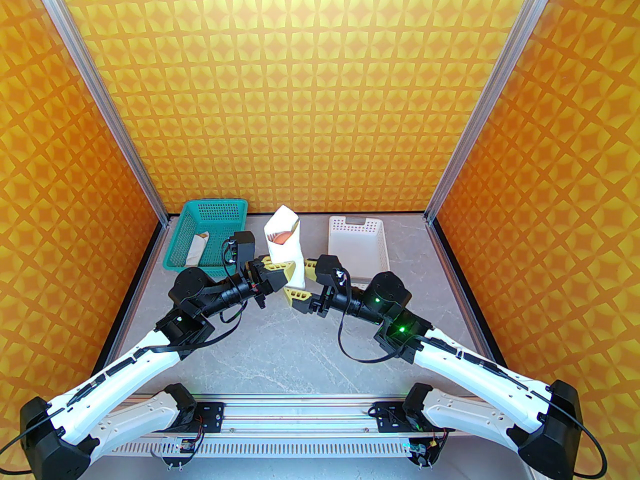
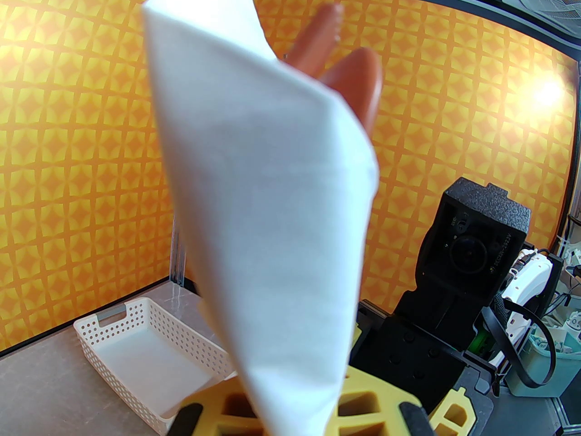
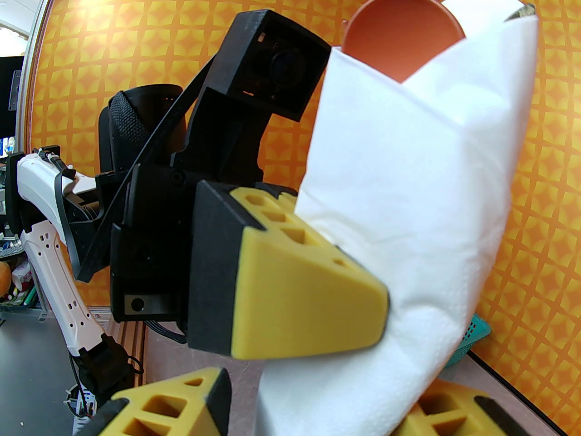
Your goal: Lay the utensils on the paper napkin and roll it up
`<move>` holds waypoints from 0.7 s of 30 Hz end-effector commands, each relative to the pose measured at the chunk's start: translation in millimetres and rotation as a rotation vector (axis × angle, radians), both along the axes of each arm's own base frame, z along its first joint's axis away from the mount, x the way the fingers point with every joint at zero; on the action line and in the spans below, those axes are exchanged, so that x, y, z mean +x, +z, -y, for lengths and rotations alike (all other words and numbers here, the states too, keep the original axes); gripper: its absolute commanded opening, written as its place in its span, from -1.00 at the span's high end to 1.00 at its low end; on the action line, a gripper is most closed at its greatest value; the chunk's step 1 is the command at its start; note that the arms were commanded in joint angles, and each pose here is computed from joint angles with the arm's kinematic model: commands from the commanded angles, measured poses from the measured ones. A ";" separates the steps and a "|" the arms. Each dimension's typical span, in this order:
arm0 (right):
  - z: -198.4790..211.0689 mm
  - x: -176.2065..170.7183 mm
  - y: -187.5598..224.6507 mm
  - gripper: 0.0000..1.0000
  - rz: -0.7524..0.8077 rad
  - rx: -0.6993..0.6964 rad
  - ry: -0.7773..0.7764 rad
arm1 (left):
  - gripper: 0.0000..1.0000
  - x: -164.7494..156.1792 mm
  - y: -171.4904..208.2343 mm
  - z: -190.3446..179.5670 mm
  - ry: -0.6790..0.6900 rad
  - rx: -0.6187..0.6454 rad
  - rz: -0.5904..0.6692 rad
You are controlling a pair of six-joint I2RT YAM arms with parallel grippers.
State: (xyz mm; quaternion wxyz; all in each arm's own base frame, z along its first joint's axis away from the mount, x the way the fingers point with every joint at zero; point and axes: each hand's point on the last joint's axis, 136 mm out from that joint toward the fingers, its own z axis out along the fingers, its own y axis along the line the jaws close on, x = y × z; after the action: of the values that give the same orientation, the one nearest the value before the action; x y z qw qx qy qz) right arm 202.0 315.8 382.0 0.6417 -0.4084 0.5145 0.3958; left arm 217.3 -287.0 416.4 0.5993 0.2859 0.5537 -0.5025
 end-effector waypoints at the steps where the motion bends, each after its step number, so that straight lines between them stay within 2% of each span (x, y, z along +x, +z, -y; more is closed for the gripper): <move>1: -3.9 -6.5 8.7 -0.06 0.007 0.027 0.050 | 1.00 -8.4 23.7 -2.4 -0.014 -0.044 0.062; 21: -0.8 -6.7 7.9 0.18 -0.055 0.096 0.145 | 1.00 -15.2 25.7 0.4 -0.059 -0.048 0.070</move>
State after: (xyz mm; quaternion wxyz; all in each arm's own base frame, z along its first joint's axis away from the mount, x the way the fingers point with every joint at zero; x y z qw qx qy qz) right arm 202.3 315.6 388.7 0.6236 -0.3970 0.4967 0.4548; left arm 211.5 -287.8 421.9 0.6008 0.2959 0.5390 -0.5108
